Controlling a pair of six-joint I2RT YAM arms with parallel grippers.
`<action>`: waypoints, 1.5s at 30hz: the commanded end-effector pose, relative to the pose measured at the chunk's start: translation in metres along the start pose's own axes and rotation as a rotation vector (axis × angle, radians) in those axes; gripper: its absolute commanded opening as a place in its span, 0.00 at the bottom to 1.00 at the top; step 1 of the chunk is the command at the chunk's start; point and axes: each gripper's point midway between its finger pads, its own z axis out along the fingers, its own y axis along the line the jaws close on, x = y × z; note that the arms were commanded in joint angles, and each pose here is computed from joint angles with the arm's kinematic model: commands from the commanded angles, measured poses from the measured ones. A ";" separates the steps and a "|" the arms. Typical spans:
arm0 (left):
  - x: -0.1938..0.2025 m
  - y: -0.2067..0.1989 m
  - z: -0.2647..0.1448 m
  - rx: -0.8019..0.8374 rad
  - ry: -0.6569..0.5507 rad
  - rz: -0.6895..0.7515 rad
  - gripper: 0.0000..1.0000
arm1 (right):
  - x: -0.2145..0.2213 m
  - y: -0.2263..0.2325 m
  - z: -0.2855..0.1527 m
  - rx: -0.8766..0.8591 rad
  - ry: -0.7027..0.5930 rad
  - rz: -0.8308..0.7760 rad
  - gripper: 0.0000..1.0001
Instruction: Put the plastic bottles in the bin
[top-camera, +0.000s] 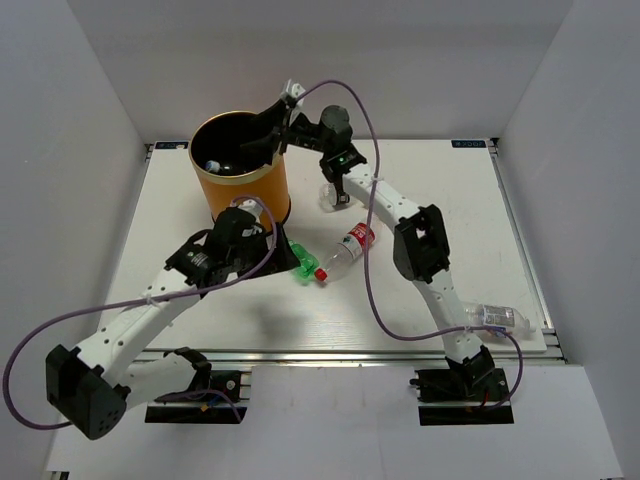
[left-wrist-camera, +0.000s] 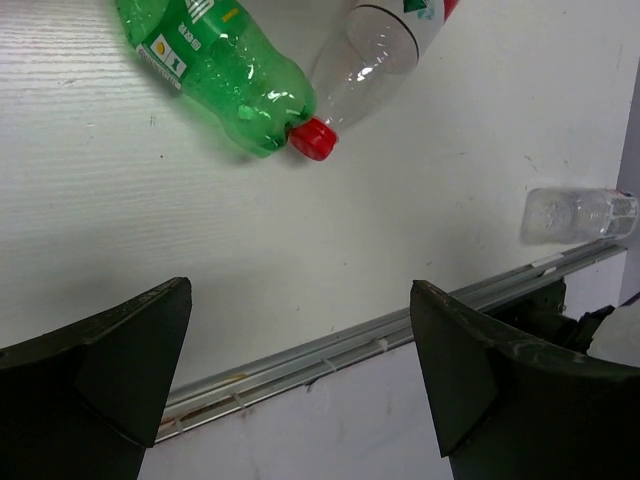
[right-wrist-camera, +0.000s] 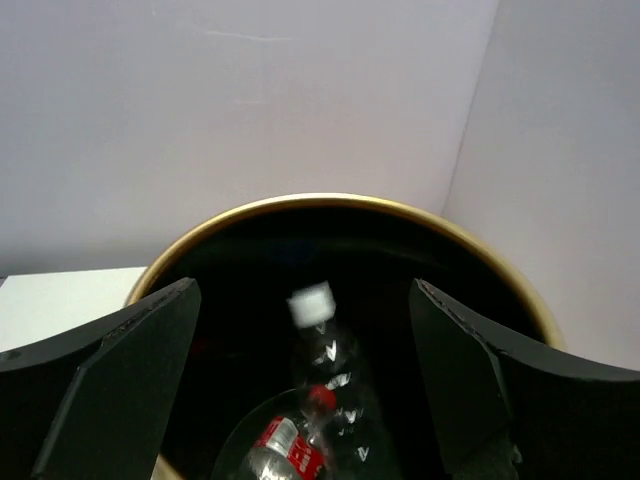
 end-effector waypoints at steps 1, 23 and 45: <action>-0.025 -0.009 0.007 -0.029 -0.064 -0.036 1.00 | -0.134 -0.004 -0.027 0.057 -0.134 -0.170 0.90; -0.016 0.016 0.139 -0.450 -0.032 -0.182 1.00 | -0.045 0.038 -0.369 0.587 0.528 0.102 0.49; 0.001 0.067 0.171 -0.699 0.039 -0.199 0.87 | -0.012 0.082 -0.393 0.574 0.543 0.240 0.44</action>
